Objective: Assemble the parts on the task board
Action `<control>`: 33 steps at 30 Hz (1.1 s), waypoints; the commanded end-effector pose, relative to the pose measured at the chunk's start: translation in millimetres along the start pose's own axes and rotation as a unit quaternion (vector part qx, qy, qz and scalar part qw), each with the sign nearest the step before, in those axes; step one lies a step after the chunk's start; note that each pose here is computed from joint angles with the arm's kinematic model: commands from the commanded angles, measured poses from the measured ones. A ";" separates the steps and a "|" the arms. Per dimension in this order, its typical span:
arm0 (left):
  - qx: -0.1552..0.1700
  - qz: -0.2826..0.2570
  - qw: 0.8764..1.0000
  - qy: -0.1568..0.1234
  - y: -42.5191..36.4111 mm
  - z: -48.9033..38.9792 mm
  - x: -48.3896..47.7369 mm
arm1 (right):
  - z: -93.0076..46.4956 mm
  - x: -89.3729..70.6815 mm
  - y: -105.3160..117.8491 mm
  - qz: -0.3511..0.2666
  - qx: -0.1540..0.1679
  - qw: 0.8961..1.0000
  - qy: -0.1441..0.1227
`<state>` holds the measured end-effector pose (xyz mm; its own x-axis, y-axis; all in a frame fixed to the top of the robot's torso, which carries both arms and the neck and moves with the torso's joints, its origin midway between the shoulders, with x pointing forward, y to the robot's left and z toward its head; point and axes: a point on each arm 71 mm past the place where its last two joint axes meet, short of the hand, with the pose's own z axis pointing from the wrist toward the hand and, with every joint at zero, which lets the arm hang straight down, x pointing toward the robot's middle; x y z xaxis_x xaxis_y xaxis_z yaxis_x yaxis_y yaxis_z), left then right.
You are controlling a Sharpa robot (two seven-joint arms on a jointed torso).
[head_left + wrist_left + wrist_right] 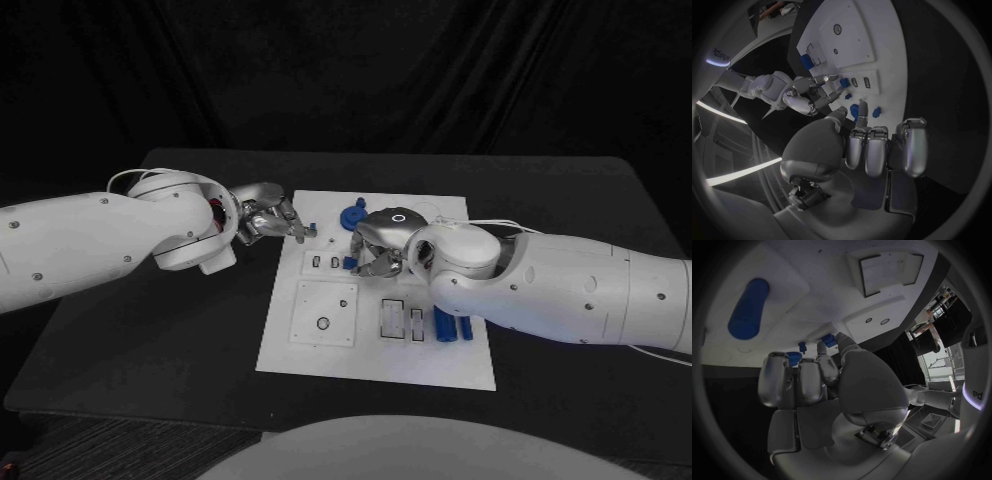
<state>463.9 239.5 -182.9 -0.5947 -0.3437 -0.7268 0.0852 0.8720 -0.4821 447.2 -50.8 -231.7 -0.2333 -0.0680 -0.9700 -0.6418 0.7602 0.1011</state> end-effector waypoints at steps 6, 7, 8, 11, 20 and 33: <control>0.012 -0.002 1.000 0.003 -2.9 0.6 -0.7 | 2.3 6.4 0.1 -0.002 0.000 1.000 0.006; 0.012 -0.002 1.000 0.003 -3.0 0.7 -0.7 | 2.6 6.8 0.0 -0.002 0.000 1.000 0.005; 0.012 -0.002 1.000 0.003 -3.1 0.8 -0.7 | 2.8 7.2 -0.2 -0.001 0.000 1.000 0.005; 0.013 -0.002 1.000 0.004 -3.7 1.3 -0.5 | 3.3 8.1 -0.9 0.000 0.001 1.000 0.003; 0.013 -0.001 1.000 0.006 -4.1 1.8 -0.1 | 4.3 8.0 -0.4 0.003 0.003 1.000 -0.006; 0.011 -0.001 1.000 0.007 -2.9 0.6 0.0 | 3.9 7.7 2.0 0.005 0.009 1.000 -0.008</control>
<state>464.7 239.0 -183.3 -0.5987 -0.3404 -0.7250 0.0894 0.8711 -0.4828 448.1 -47.0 -237.6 -0.2274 -0.0479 -0.9726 -0.6390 0.7611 0.1119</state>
